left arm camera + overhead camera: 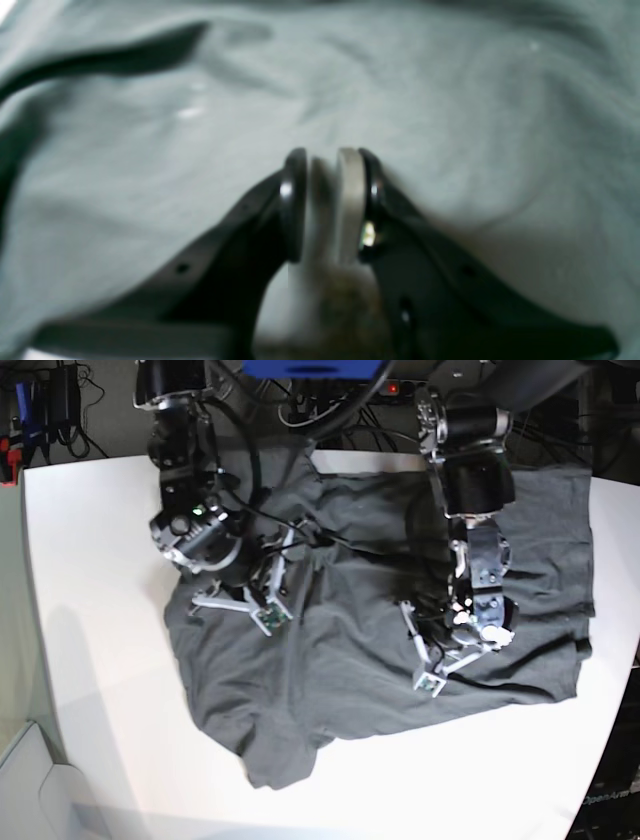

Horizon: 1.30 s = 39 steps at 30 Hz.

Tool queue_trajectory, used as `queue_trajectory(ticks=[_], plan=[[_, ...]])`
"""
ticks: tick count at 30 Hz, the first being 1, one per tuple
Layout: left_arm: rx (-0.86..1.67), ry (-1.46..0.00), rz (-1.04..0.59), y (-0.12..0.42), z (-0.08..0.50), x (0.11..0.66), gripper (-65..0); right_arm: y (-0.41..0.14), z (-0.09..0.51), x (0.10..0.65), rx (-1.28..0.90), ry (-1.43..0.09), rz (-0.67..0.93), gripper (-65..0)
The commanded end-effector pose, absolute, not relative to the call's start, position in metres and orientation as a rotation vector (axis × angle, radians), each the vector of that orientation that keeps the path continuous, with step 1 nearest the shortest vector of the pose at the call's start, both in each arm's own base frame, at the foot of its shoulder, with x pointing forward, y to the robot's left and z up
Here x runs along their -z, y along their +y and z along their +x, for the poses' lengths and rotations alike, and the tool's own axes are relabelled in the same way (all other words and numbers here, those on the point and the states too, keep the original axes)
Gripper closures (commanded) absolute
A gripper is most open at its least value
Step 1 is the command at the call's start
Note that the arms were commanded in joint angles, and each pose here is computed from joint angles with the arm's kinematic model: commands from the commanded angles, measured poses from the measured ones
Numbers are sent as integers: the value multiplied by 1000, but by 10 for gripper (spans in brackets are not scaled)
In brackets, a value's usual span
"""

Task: Layout the t-shirt on the table in an organized manner, then fold the t-shirt properly
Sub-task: 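Release the shirt and move both grippers toward its middle, then press and smooth the shirt's middle with both grippers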

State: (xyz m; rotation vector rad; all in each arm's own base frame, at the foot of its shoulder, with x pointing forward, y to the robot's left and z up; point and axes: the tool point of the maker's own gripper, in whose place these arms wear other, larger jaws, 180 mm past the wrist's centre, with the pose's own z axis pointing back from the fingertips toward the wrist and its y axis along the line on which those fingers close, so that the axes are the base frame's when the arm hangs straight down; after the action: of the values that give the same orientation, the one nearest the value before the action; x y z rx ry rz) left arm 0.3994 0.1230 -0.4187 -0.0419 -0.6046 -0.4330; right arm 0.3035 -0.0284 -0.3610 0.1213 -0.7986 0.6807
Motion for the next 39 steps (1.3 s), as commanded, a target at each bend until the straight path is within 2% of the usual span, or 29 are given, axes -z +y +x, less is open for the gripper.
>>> queue_trajectory(ticks=[1, 7, 12, 19, 24, 30, 34, 39], plan=[[430, -656, -53, 120, 414, 408, -106, -34, 307, 353, -668, -822, 111, 0], [427, -673, -62, 128, 415, 416, -106, -99, 305, 363, -570, -773, 0, 0], [388, -687, -45, 145, 421, 410, -107, -129, 294, 373, -526, -730, -42, 0], [349, -703, -31, 160, 424, 404, -107, -133, 269, 412, -518, -615, -10, 0], [351, -700, -31, 159, 423, 404, -107, -160, 258, 431, -474, -543, -32, 0], [351, -704, -30, 160, 424, 403, -107, -183, 244, 433, -418, -515, -68, 0], [351, -709, -29, 160, 426, 401, -107, -180, 221, 436, -426, -489, -62, 0], [351, -722, -26, 160, 432, 394, -107, -173, 216, 417, -438, -536, -74, 0]])
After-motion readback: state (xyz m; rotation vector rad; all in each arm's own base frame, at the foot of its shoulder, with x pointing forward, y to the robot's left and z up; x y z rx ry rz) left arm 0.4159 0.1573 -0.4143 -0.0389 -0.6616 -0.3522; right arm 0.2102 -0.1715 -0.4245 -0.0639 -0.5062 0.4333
